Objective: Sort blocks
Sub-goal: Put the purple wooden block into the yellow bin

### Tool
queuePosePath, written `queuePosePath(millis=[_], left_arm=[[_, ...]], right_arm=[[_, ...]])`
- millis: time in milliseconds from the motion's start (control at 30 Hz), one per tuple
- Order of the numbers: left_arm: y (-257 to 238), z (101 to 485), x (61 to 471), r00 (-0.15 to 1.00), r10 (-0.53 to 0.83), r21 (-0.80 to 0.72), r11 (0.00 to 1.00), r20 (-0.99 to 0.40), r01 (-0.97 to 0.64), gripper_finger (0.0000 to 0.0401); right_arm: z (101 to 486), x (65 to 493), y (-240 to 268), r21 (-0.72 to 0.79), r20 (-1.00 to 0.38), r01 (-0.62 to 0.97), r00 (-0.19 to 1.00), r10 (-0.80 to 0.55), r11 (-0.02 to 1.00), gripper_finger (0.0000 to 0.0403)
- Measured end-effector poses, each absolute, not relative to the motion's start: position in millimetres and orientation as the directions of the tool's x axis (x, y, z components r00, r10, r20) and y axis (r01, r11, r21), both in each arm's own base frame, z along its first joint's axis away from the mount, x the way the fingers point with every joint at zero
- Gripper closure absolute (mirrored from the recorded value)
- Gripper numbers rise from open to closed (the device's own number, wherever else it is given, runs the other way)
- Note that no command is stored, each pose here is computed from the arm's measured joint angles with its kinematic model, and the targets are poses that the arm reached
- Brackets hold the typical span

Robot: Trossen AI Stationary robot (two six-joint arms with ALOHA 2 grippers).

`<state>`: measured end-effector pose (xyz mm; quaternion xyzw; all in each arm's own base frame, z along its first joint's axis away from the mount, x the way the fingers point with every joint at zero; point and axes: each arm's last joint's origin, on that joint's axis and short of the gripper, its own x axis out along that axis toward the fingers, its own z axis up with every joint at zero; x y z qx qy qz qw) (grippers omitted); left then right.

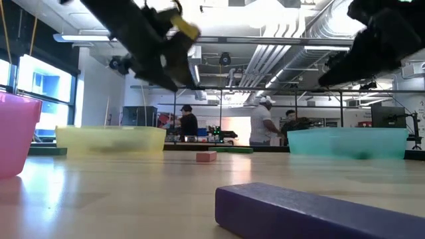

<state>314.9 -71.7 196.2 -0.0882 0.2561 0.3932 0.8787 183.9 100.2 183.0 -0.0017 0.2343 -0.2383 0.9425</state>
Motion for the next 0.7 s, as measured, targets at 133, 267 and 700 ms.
queuePosePath(millis=[133,267,700], left_arm=[[-39.9,191.0,317.9,0.495,0.598,0.141,0.715,-0.631,-0.684,0.0174],[-17.2,185.4,318.0,0.457,0.443,0.103,0.796,-0.771,-0.596,0.0174],[-36.5,212.6,247.2,-0.353,0.159,0.382,0.529,-0.922,-0.758,0.0174]], right_arm=[[163.7,193.3,109.1,-0.158,-0.462,0.433,0.762,-0.454,0.888,0.0199],[146.9,198.9,113.9,-0.196,-0.493,0.412,0.743,-0.452,0.89,0.0199],[133.0,203.8,110.8,-0.367,-0.497,0.355,0.707,-0.504,0.86,0.0199]])
